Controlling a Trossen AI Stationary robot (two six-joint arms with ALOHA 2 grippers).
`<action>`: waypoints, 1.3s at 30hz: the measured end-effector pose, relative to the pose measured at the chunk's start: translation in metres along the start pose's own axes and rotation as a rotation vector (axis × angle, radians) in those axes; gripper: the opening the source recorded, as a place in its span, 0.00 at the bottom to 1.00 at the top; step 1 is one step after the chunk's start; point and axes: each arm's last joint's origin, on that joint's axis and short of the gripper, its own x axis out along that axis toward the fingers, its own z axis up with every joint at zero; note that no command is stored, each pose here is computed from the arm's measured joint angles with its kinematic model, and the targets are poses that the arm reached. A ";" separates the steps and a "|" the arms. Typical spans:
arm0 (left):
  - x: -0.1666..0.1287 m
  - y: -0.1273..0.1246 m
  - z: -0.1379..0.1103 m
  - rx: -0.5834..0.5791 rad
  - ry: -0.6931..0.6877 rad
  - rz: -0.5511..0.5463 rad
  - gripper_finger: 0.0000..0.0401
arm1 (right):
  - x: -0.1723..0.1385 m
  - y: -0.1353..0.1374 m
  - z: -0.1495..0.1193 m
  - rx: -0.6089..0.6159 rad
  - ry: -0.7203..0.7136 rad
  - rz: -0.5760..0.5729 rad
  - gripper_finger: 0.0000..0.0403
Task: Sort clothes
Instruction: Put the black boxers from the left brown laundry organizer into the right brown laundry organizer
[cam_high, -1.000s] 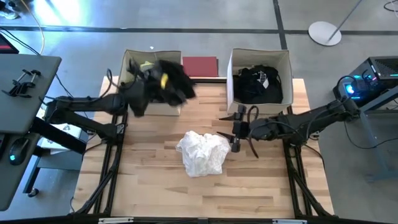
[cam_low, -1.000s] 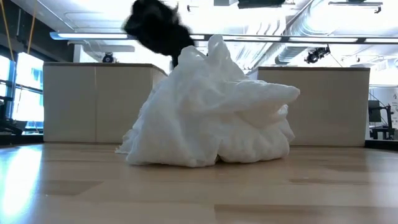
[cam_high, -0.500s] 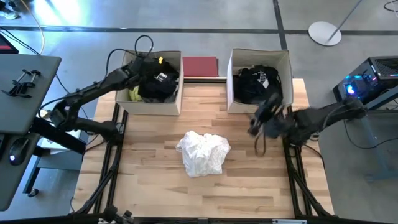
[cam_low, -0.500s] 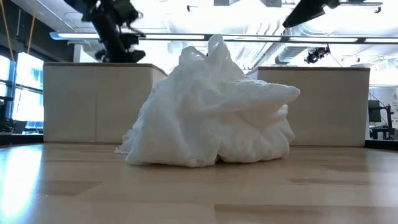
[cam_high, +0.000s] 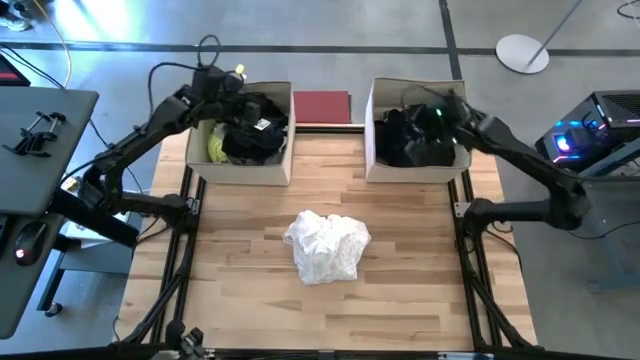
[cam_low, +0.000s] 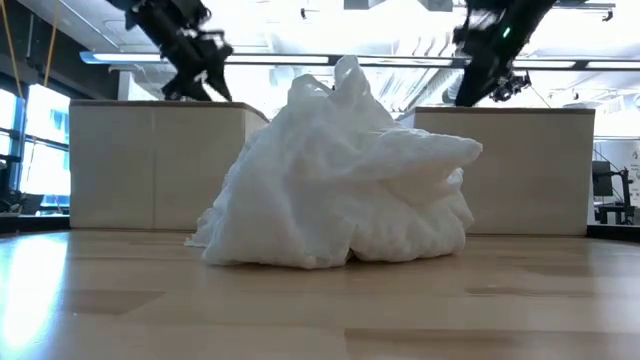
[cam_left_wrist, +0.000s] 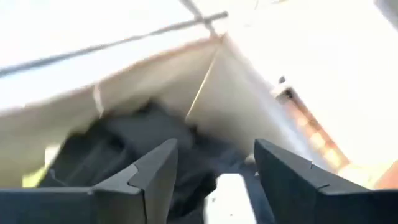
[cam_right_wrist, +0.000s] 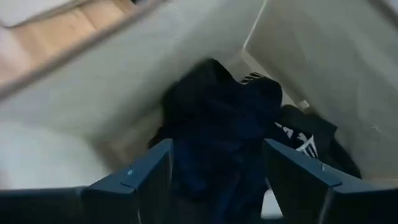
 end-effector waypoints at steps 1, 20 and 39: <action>-0.006 -0.003 0.004 0.019 -0.040 -0.013 0.52 | 0.011 -0.007 0.002 0.007 0.013 0.003 0.59; -0.042 -0.090 -0.048 0.483 -0.354 -0.346 0.53 | 0.099 -0.023 -0.003 0.075 0.251 0.055 0.59; -0.036 -0.093 -0.051 0.483 -0.586 -0.088 0.53 | 0.199 -0.023 -0.027 0.092 0.439 -0.034 0.33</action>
